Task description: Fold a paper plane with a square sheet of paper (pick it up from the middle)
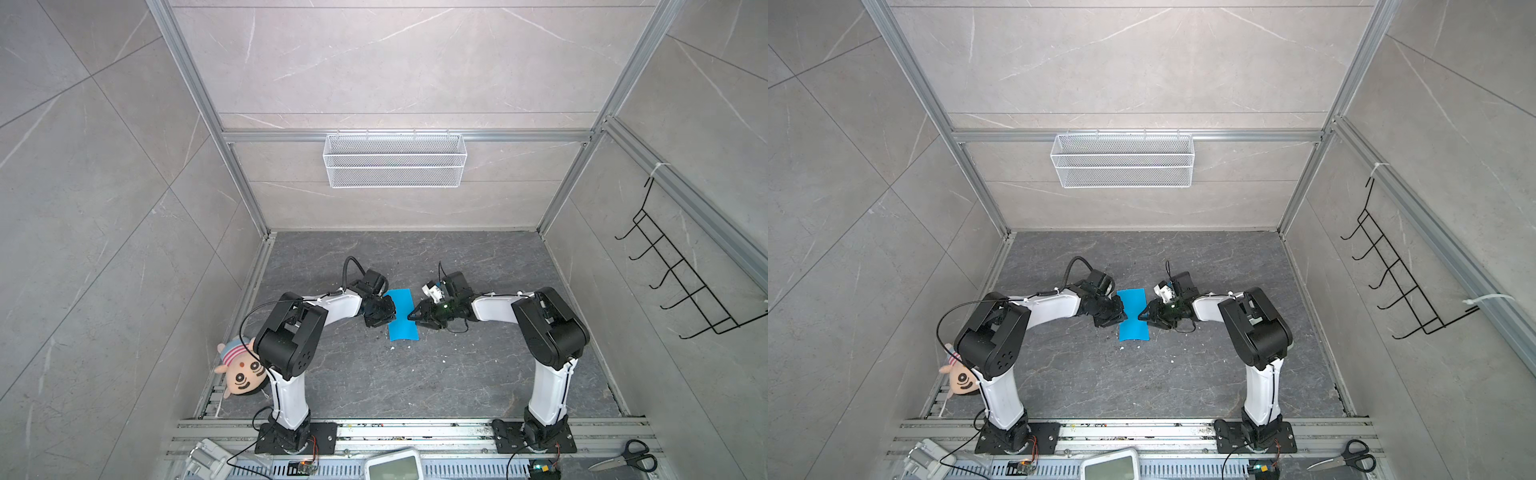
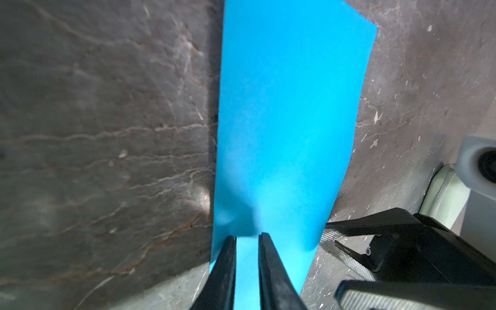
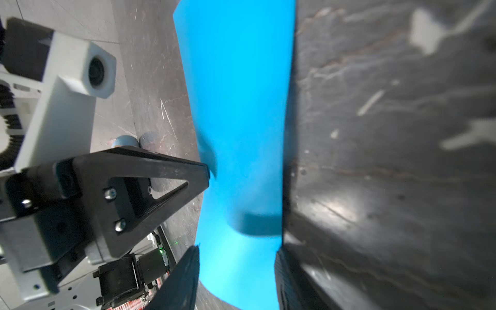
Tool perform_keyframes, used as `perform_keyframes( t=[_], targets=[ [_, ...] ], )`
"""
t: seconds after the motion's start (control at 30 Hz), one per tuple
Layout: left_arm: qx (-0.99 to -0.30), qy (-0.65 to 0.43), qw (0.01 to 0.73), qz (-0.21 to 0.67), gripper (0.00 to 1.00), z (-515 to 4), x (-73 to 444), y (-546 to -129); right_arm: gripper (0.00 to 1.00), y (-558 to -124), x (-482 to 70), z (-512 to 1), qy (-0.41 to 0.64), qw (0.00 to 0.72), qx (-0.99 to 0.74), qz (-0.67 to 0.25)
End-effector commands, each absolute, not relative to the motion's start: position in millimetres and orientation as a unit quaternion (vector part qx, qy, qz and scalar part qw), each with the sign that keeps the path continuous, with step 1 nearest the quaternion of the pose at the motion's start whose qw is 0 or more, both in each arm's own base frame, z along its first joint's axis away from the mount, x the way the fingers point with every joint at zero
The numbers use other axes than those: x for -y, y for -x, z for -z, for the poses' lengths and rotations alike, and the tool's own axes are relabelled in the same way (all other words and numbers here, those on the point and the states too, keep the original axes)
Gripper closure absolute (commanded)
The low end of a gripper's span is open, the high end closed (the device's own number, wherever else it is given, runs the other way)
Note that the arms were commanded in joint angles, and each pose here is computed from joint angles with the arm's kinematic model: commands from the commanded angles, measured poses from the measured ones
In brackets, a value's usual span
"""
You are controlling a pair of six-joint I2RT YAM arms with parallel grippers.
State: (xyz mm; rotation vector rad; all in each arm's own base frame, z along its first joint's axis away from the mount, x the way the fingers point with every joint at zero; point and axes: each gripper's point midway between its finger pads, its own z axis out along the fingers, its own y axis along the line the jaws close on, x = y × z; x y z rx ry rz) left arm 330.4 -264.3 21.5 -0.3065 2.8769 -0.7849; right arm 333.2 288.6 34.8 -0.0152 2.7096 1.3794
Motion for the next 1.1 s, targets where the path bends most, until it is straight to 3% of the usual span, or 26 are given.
perform_keyframes(
  t=[0.0, 0.43, 0.83, 1.07],
  targets=[
    [-0.975, 0.104, 0.032, 0.192, 0.81, 19, 239, -307, 0.51, -340, -278, -38, -0.004, 0.076, -0.899, -0.432],
    [-0.980, 0.080, 0.029, 0.178, 0.87, 30, 230, -301, 0.51, -341, -284, -22, 0.004, 0.045, -0.901, -0.431],
    [-0.982, 0.093, 0.024, 0.160, 0.87, 36, 222, -299, 0.52, -337, -298, -51, 0.010, 0.037, -0.867, -0.497],
    [-0.983, 0.094, 0.021, 0.158, 0.87, 37, 221, -298, 0.51, -327, -275, -40, 0.008, 0.054, -0.902, -0.427]
  ],
)
